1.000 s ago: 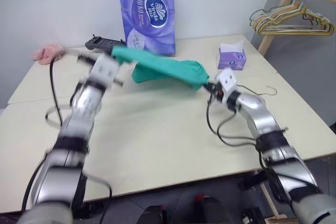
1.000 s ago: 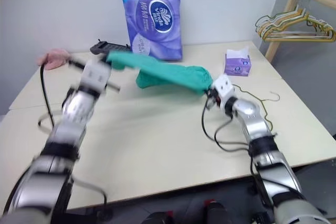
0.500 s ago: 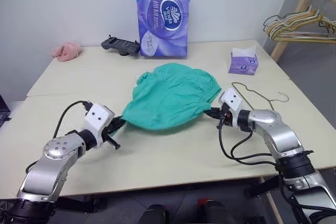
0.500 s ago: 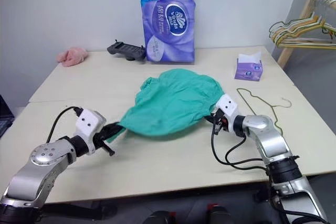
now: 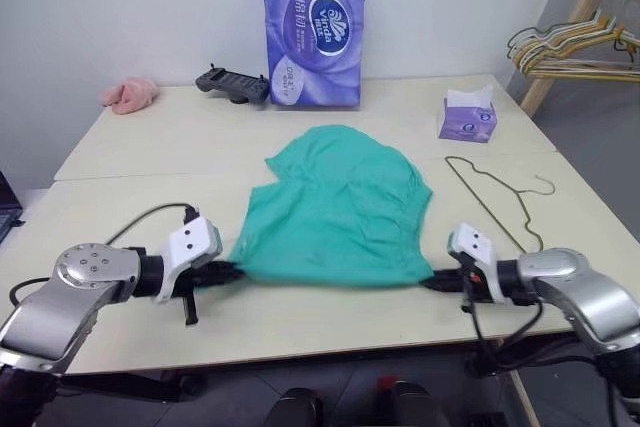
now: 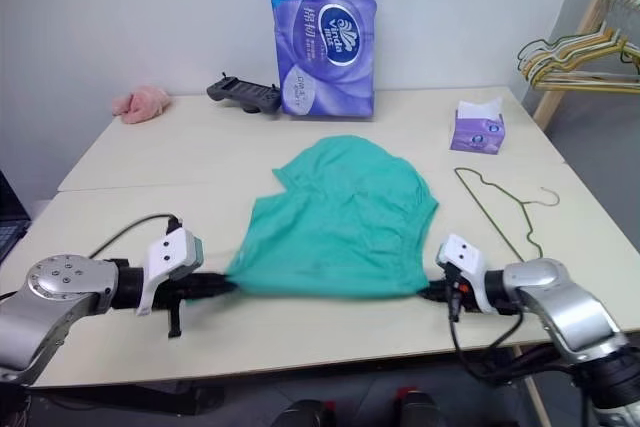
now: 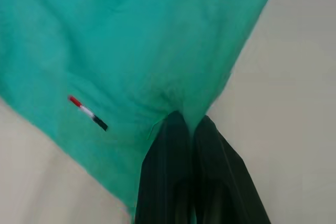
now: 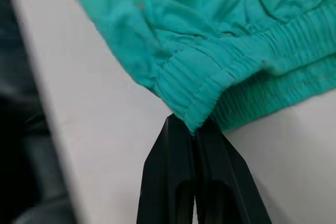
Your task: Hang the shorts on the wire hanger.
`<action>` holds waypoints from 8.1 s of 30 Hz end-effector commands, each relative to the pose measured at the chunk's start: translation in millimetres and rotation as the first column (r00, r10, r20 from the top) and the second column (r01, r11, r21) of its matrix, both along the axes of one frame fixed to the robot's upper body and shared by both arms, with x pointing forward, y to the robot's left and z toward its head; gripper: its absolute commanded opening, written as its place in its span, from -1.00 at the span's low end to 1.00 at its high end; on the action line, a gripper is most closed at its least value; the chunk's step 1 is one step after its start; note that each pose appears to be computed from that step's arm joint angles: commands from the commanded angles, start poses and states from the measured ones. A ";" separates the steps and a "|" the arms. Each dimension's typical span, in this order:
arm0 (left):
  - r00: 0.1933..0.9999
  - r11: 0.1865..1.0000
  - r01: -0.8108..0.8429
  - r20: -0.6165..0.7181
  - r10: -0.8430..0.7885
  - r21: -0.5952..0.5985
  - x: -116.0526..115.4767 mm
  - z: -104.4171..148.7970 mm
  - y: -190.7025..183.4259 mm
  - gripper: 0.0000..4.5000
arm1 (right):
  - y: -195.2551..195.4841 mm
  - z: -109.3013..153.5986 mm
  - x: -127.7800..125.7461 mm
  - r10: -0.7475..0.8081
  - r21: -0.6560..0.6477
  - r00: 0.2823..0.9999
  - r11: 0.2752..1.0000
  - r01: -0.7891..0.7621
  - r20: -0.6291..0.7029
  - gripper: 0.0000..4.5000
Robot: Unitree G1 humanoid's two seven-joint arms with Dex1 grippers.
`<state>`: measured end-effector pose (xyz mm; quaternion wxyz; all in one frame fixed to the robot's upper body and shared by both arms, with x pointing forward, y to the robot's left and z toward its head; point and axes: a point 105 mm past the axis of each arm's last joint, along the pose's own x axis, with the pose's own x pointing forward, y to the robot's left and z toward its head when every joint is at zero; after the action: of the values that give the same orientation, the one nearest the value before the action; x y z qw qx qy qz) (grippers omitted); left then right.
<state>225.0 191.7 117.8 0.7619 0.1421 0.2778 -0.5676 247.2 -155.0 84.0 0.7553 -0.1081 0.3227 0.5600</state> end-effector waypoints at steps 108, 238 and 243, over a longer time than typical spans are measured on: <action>0.899 0.888 0.099 0.423 0.113 -0.449 69.2 70.6 -115.8 0.98 | -86.1 63.2 86.7 -0.516 -0.019 0.668 0.784 0.620 0.537 1.00; 0.938 0.968 0.011 0.337 0.076 -0.249 125.8 63.6 -134.3 1.00 | -10.7 221.4 110.8 0.516 -0.448 -0.441 0.857 0.255 0.734 -0.97; 0.930 0.979 0.013 0.362 0.063 -0.203 128.5 56.2 -135.5 1.00 | -6.0 225.2 109.7 0.498 -0.431 -0.443 0.867 0.251 0.745 -0.97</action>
<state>352.6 58.9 167.1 0.8192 0.1473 0.0918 -0.5467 363.1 -161.7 287.6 0.5266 -0.7437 -0.3419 0.2297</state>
